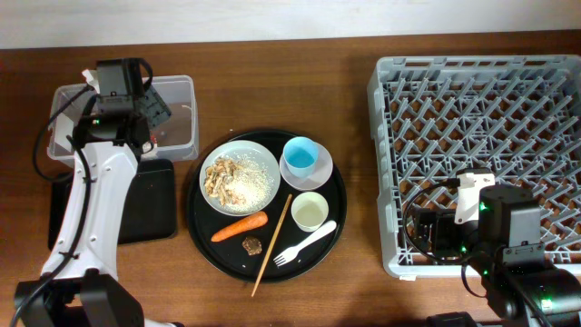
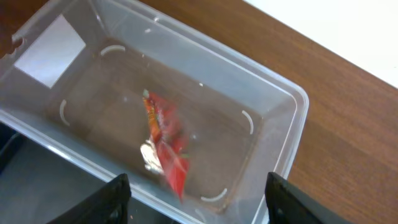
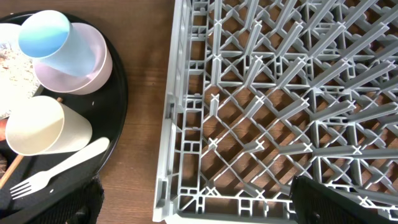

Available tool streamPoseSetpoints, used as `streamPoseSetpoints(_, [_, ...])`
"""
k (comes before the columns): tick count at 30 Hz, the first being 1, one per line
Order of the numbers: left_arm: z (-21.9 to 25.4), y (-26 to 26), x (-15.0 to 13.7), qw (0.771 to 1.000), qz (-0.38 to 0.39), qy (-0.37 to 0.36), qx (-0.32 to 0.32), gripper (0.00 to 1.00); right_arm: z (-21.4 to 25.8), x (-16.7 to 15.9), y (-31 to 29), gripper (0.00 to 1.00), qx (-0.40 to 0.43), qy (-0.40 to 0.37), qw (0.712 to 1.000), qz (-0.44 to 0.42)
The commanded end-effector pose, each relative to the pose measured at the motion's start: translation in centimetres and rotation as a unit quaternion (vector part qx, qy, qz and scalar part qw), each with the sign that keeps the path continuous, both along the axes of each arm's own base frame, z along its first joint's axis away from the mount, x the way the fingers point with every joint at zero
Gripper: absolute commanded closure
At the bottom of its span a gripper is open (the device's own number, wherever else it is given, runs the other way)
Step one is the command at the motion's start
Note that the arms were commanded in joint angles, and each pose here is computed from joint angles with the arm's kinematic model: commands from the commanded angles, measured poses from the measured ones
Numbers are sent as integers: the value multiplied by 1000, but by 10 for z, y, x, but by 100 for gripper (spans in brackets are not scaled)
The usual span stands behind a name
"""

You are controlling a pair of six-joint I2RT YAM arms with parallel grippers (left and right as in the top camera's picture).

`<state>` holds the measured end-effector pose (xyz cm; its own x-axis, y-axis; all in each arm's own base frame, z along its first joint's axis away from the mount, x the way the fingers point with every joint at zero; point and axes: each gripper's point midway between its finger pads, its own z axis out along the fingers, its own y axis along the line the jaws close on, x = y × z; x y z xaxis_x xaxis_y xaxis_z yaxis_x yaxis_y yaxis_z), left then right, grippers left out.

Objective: Sort waste into correct bins and load items into the dishwasher rack

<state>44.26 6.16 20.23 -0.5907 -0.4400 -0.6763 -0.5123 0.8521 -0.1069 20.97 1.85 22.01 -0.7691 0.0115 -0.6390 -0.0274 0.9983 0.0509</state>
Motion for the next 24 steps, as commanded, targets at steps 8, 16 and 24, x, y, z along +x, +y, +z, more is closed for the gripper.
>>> streamPoseSetpoints(8, [-33, -81, -61, 964, -162, 146, -153, 37, 6, 0, -2, 1, -2, -6, 1000, -7])
streamPoseSetpoints(16, [-63, -123, -146, 903, -259, 317, -134, 36, 6, 0, -2, 1, -2, -6, 1000, -7])
streamPoseSetpoints(24, [-79, -142, -161, 889, -275, 341, -132, 33, 6, 0, -2, 1, -2, -7, 1000, -7])
